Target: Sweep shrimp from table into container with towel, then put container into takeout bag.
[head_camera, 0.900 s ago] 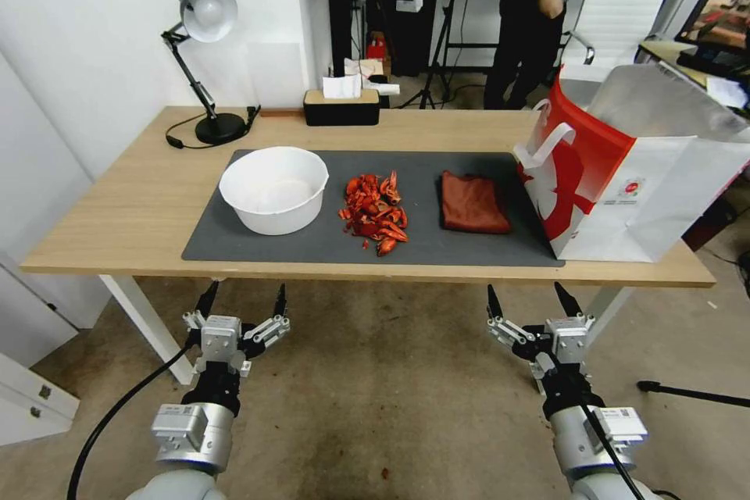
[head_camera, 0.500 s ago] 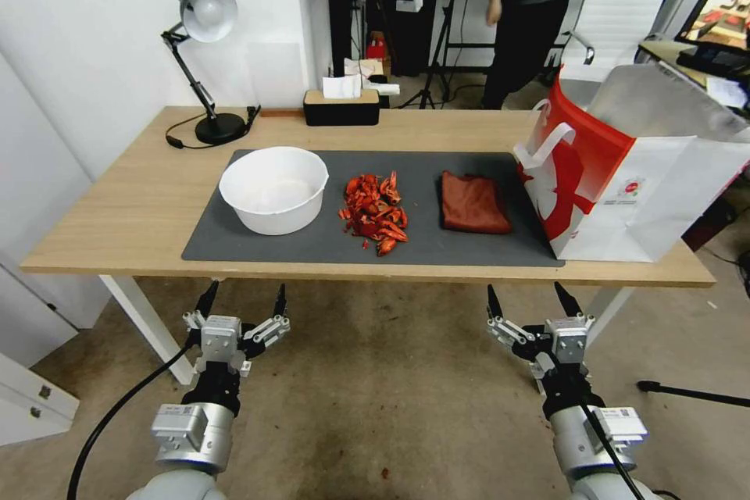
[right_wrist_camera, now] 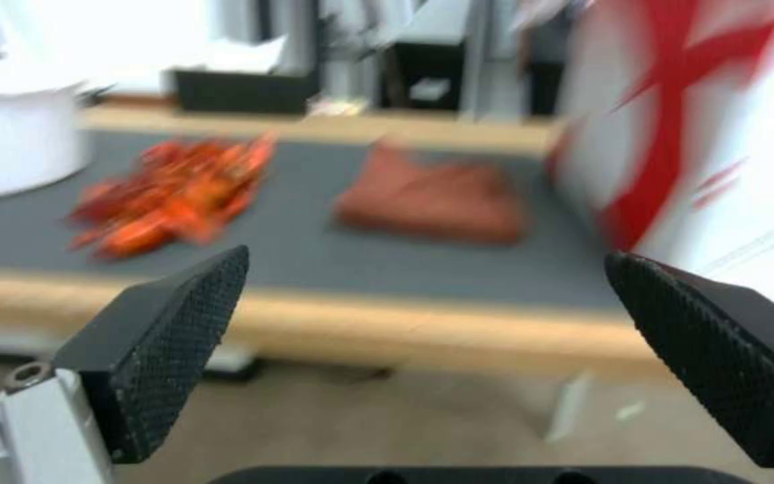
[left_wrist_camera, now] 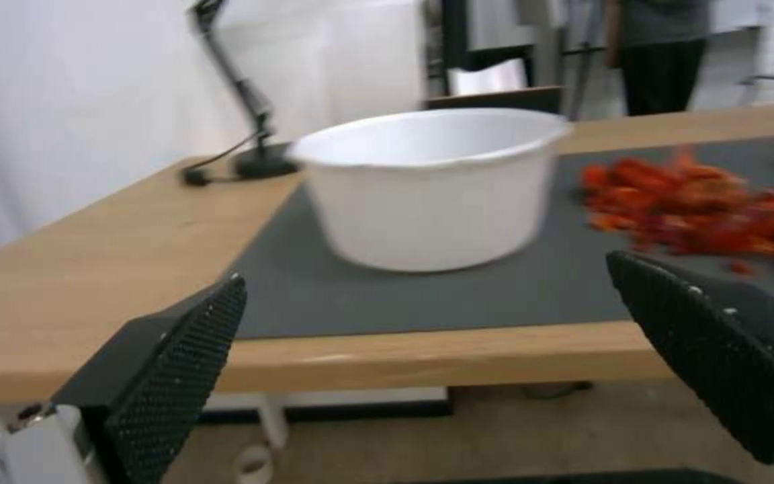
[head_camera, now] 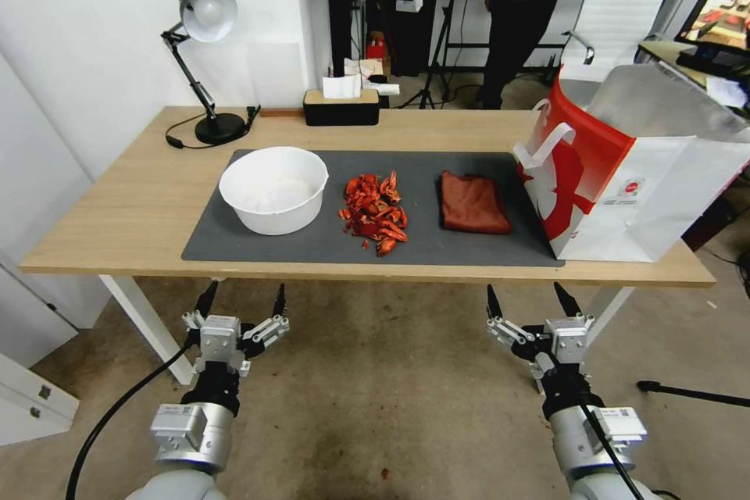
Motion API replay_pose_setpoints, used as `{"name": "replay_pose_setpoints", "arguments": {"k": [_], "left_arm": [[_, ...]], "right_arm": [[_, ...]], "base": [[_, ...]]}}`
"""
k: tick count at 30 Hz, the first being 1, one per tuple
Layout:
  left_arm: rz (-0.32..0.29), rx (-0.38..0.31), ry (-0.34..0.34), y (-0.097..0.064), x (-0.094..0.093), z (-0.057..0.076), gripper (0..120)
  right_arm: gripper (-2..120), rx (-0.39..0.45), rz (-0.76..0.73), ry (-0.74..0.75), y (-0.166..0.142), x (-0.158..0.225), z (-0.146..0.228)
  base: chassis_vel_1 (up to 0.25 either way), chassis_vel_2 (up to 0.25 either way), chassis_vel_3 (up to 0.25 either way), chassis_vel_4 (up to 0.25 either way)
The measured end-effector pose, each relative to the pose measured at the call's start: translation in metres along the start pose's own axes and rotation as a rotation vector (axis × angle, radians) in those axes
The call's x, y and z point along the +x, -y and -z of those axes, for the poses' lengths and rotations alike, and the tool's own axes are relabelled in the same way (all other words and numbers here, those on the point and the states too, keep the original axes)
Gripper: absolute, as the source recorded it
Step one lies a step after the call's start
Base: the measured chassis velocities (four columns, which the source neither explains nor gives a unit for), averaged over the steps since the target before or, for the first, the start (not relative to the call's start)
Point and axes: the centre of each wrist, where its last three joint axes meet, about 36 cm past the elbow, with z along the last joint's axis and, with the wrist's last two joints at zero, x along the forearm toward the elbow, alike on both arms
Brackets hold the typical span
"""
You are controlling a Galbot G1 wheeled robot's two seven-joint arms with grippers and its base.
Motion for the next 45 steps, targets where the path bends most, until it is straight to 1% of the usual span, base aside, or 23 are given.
{"name": "replay_pose_setpoints", "arguments": {"k": [2, 3, 6, 9, 19, 21, 22, 24, 25, 28, 29, 30, 31, 32, 33, 34, 35, 36, 37, 39, 41, 43, 45], "left_arm": [[0.059, 0.035, -0.018, -0.01, -0.003, 0.005, 100], [0.059, 0.035, -0.018, -0.01, -0.003, 0.005, 100], [0.106, 0.066, -0.036, -0.019, -0.005, 0.01, 100], [0.096, 0.095, -0.046, -0.021, -0.003, 0.008, 100], [0.082, 0.097, -0.034, -0.024, -0.005, 0.003, 100], [0.066, 0.077, 0.009, -0.033, -0.016, 0.007, 100], [0.066, 0.077, 0.009, -0.033, -0.016, 0.007, 100], [0.024, 0.021, 0.082, -0.049, -0.036, 0.013, 100], [0.024, 0.021, 0.082, -0.049, -0.036, 0.013, 100], [-0.085, -0.065, 0.168, -0.081, -0.075, 0.032, 100], [-0.085, -0.065, 0.168, -0.081, -0.075, 0.032, 100], [-0.164, -0.105, 0.194, -0.097, -0.097, 0.044, 100], [-0.217, -0.135, 0.199, -0.107, -0.111, 0.052, 100], [-0.217, -0.135, 0.199, -0.107, -0.111, 0.052, 100], [-0.307, -0.196, 0.204, -0.124, -0.137, 0.069, 100], [-0.358, -0.236, 0.209, -0.135, -0.151, 0.079, 100], [-0.358, -0.236, 0.209, -0.135, -0.151, 0.079, 100], [-0.387, -0.259, 0.209, -0.14, -0.157, 0.084, 100], [-0.466, -0.332, 0.205, -0.159, -0.172, 0.096, 100], [-0.479, -0.346, 0.202, -0.162, -0.174, 0.098, 100], [-0.546, -0.411, 0.184, -0.178, -0.183, 0.107, 100], [-0.565, -0.428, 0.179, -0.182, -0.186, 0.11, 100], [-0.672, -0.5, 0.156, -0.199, -0.197, 0.122, 100]], "right_arm": [[100, -0.036, 0.047, -0.02, -0.008, -0.004, -0.007], [100, -0.036, 0.047, -0.02, -0.008, -0.004, -0.007], [100, -0.04, 0.046, 0.033, -0.002, -0.009, -0.005], [100, -0.015, 0.023, 0.076, 0.006, -0.009, 0.003], [100, 0.037, -0.014, 0.099, 0.016, -0.006, 0.009], [100, 0.04, -0.014, 0.096, 0.016, -0.005, 0.008], [100, 0.04, -0.014, 0.096, 0.016, -0.005, 0.008], [100, 0.041, -0.014, 0.093, 0.016, -0.004, 0.008], [100, 0.041, -0.014, 0.093, 0.016, -0.004, 0.008], [100, 0.045, -0.012, 0.094, 0.016, -0.002, 0.007], [100, 0.045, -0.012, 0.094, 0.016, -0.002, 0.007], [100, 0.047, -0.011, 0.096, 0.016, -0.001, 0.007], [100, 0.049, -0.012, 0.101, 0.016, 0.0, 0.007], [100, 0.049, -0.012, 0.101, 0.016, 0.0, 0.007], [100, 0.051, -0.013, 0.11, 0.017, 0.0, 0.006], [100, 0.052, -0.012, 0.112, 0.017, 0.0, 0.005], [100, 0.052, -0.012, 0.112, 0.017, 0.0, 0.005], [100, 0.052, -0.011, 0.114, 0.017, -0.001, 0.005], [100, 0.055, -0.002, 0.117, 0.017, -0.003, 0.005], [100, 0.055, 0.002, 0.119, 0.017, -0.004, 0.005], [100, 0.056, 0.017, 0.119, 0.017, -0.007, 0.004], [100, 0.056, 0.019, 0.119, 0.017, -0.007, 0.004], [100, 0.058, 0.029, 0.114, 0.018, -0.008, 0.002]], "base": [[0.0, 0.0, 0.0, 0.0], [0.0, 0.0, 0.0, 0.0], [0.0, 0.0, 0.0, 0.0], [0.0, 0.0, 0.0, 0.0], [0.0, 0.0, 0.0, 0.0], [0.0, 0.0, 0.0, 0.0], [0.0, 0.0, 0.0, 0.0], [0.0, 0.0, 0.0, 0.0], [0.0, 0.0, 0.0, 0.0], [0.0, 0.0, 0.0, 0.0], [0.0, 0.0, 0.0, 0.0], [0.0, 0.0, 0.0, 0.0], [0.0, 0.0, 0.0, 0.0], [0.0, 0.0, 0.0, 0.0], [0.0, 0.0, 0.0, 0.0], [0.0, 0.0, 0.0, 0.0], [0.0, 0.0, 0.0, 0.0], [0.0, 0.0, 0.0, 0.0], [0.0, 0.0, 0.0, 0.0], [0.0, 0.0, 0.0, 0.0], [0.0, 0.0, 0.0, 0.0], [0.0, 0.0, 0.0, 0.0], [0.0, 0.0, 0.0, 0.0]]}}
